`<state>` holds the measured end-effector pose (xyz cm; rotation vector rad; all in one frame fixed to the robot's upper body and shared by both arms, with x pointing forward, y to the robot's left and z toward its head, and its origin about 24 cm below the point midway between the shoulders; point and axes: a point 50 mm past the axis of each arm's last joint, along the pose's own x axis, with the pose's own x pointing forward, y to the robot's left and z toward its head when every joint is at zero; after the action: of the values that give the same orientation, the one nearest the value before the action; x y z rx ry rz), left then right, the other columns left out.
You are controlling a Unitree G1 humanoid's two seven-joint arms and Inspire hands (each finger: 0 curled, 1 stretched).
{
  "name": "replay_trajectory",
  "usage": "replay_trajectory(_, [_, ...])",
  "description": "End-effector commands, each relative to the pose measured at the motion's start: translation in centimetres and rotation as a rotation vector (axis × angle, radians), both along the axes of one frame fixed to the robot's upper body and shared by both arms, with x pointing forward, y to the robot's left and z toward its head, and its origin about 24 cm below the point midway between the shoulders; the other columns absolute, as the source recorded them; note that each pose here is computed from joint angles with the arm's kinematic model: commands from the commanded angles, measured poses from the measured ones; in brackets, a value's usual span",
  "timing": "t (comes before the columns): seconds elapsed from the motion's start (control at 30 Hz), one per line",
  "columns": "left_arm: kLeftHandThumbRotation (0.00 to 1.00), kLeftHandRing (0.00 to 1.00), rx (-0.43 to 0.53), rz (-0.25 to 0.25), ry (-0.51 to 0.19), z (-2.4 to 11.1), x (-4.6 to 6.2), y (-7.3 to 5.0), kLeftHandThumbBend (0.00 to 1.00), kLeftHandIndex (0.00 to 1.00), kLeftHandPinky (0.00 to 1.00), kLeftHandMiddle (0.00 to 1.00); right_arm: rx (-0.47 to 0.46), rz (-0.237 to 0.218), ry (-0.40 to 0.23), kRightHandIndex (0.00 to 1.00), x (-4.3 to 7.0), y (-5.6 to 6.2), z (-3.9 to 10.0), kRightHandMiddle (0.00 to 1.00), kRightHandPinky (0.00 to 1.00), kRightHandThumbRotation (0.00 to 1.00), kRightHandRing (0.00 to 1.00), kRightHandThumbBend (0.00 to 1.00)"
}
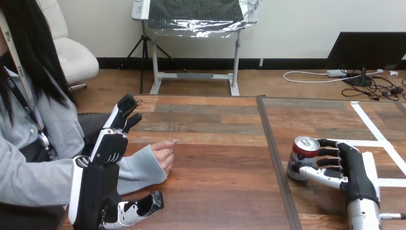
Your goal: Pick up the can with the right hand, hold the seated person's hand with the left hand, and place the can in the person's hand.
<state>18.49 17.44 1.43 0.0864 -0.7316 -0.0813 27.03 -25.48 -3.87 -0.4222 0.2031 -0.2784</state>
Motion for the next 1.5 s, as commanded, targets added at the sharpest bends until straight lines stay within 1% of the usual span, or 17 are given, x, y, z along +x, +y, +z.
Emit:
replay_trajectory(0.0, [0.64, 0.92, 0.004, -0.019, -0.093, 1.6, 1.3, -0.3, 1.00, 0.89, 0.86, 0.94, -0.025, 0.016, -0.041, 0.61, 1.5, 0.0, 1.5, 0.60, 0.42, 0.00, 0.50, 0.85])
replay_trajectory(0.3, [0.63, 0.92, 0.008, -0.026, -0.095, 1.5, 1.3, -0.3, 1.00, 0.89, 0.86, 0.94, -0.021, 0.003, -0.016, 0.62, 1.9, -0.3, 1.6, 0.61, 0.48, 0.00, 0.55, 0.84])
replay_trajectory(0.4, [0.63, 0.92, 0.001, -0.030, -0.087, 1.5, 1.3, -0.3, 1.00, 0.89, 0.86, 0.94, -0.014, -0.002, -0.014, 0.62, 2.0, -0.4, 1.7, 0.60, 0.48, 0.00, 0.55, 0.84])
replay_trajectory(0.53, [0.63, 0.92, 0.000, -0.022, -0.085, 1.5, 1.2, -0.4, 1.00, 0.89, 0.86, 0.94, -0.029, -0.007, -0.010, 0.61, 2.2, -0.4, 1.9, 0.60, 0.48, 0.00, 0.55, 0.84])
replay_trajectory(0.77, [0.65, 0.92, 0.003, -0.022, -0.081, 1.4, 1.2, -0.4, 1.00, 0.89, 0.86, 0.94, -0.024, -0.018, -0.012, 0.59, 2.4, -0.5, 2.1, 0.56, 0.46, 0.00, 0.52, 0.82])
replay_trajectory(0.83, [0.66, 0.93, 0.002, -0.023, -0.083, 1.4, 1.2, -0.4, 1.00, 0.89, 0.86, 0.94, -0.023, -0.022, -0.015, 0.59, 2.4, -0.5, 2.1, 0.56, 0.46, 0.00, 0.51, 0.82])
replay_trajectory(0.9, [0.65, 0.93, 0.001, -0.025, -0.085, 1.5, 1.2, -0.4, 1.00, 0.89, 0.86, 0.94, -0.022, -0.025, -0.018, 0.58, 2.5, -0.5, 2.1, 0.54, 0.43, 0.00, 0.48, 0.81])
replay_trajectory(1.03, [0.65, 0.93, -0.001, -0.021, -0.087, 1.5, 1.2, -0.4, 1.00, 0.89, 0.86, 0.93, -0.024, -0.031, -0.020, 0.58, 2.5, -0.5, 2.2, 0.54, 0.41, 0.00, 0.47, 0.80])
replay_trajectory(1.13, [0.65, 0.93, 0.001, -0.022, -0.087, 1.5, 1.2, -0.4, 1.00, 0.89, 0.86, 0.93, -0.022, -0.040, -0.018, 0.59, 2.6, -0.6, 2.2, 0.55, 0.43, 0.00, 0.49, 0.81])
replay_trajectory(1.2, [0.65, 0.93, 0.003, -0.022, -0.087, 1.5, 1.2, -0.4, 1.00, 0.89, 0.87, 0.93, -0.017, -0.048, -0.014, 0.62, 2.6, -0.6, 2.2, 0.56, 0.46, 0.00, 0.52, 0.84])
replay_trajectory(1.33, [0.66, 0.93, 0.004, -0.022, -0.084, 1.4, 1.2, -0.3, 1.00, 0.89, 0.87, 0.93, -0.017, -0.043, -0.013, 0.64, 2.7, -0.6, 2.3, 0.59, 0.48, 0.00, 0.55, 0.87])
replay_trajectory(1.47, [0.65, 0.93, -0.004, -0.022, -0.081, 1.4, 1.3, -0.4, 1.00, 0.88, 0.87, 0.94, -0.010, -0.038, -0.014, 0.68, 2.8, -0.6, 2.4, 0.64, 0.52, 0.00, 0.60, 0.91])
